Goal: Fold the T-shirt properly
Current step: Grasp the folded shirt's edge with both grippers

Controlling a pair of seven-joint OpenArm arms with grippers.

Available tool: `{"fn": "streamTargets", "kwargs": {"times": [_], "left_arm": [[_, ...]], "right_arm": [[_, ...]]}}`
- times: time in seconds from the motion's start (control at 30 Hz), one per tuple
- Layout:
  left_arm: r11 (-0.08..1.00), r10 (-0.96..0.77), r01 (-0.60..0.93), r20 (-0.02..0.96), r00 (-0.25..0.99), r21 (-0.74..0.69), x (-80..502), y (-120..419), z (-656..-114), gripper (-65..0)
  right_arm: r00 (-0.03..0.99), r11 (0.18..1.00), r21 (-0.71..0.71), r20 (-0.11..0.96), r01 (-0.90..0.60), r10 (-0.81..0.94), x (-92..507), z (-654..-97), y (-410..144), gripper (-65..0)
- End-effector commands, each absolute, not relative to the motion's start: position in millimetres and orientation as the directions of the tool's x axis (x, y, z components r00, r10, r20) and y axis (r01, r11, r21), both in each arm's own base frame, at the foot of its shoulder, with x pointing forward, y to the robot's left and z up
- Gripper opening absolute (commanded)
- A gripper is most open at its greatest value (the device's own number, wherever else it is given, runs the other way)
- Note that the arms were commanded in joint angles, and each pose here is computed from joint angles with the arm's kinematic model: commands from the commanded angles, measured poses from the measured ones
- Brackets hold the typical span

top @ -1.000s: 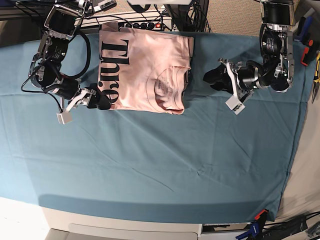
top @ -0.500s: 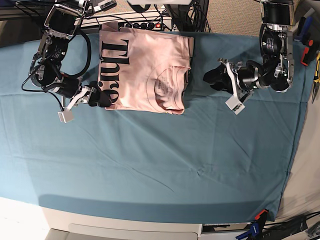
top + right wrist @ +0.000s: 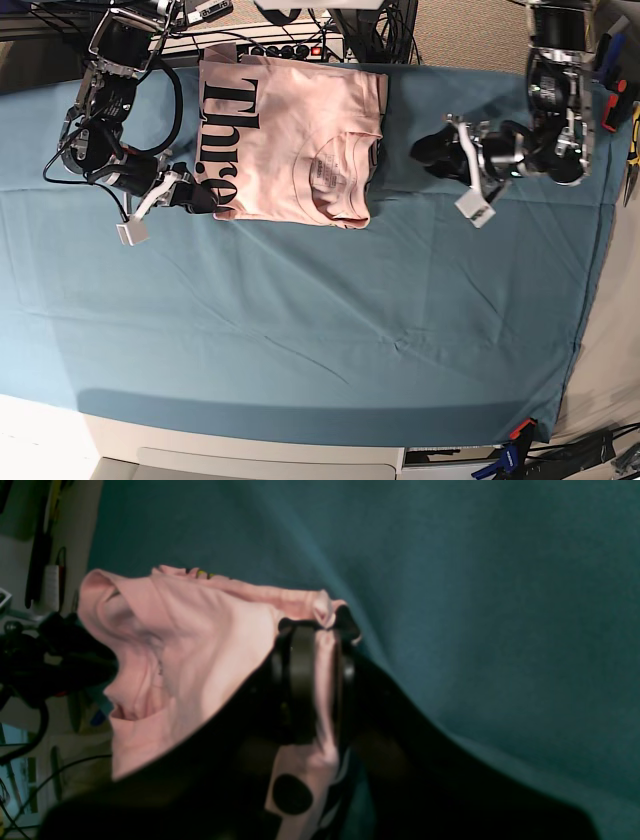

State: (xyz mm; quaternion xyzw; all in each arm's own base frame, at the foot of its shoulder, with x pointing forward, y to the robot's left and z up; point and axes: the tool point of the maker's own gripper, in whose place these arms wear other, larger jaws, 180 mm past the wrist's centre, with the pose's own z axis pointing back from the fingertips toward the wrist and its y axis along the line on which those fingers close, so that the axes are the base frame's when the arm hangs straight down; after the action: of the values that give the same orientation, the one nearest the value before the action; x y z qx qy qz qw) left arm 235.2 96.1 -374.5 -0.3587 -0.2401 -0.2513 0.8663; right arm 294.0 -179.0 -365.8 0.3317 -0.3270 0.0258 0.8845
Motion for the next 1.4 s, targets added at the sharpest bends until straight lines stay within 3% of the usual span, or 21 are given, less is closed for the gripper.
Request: {"fn": "streamTargets", "kwargs": {"times": [0.0,0.13,0.5,0.77,1.03,1.37], "left_arm": [[0.62,-0.254,0.612,0.613,0.748,-0.49,240,103,-366,-34.8],[0.645,-0.24,0.559,0.556,0.796,-0.522,226,120,-372,-28.7],[0.572,-0.165,0.448,0.439,0.883,-0.687,161,98,-392,-25.7],[0.527,-0.119,0.43,0.438,0.891,-0.733,157,71,-390,-25.7],[0.437,-0.269,0.55,0.48,0.835,-0.712,122,29,-377,-25.7],[0.512,-0.337,0.611,0.513,0.789,-0.604,142,24,-386,-25.7]], "right_arm": [[0.747,0.773,0.56,0.641,-0.296,-0.178,304,-350,-181,-65.0],[0.747,0.774,0.56,0.64,-0.296,-0.178,304,-351,-181,-65.0],[0.752,0.782,0.552,0.637,-0.291,-0.17,303,-353,-182,-65.0],[0.756,0.789,0.544,0.634,-0.287,-0.162,303,-355,-184,-65.0],[0.755,0.79,0.542,0.635,-0.286,-0.162,303,-355,-184,-65.0],[0.757,0.79,0.543,0.633,-0.285,-0.162,302,-356,-184,-65.0]]}}
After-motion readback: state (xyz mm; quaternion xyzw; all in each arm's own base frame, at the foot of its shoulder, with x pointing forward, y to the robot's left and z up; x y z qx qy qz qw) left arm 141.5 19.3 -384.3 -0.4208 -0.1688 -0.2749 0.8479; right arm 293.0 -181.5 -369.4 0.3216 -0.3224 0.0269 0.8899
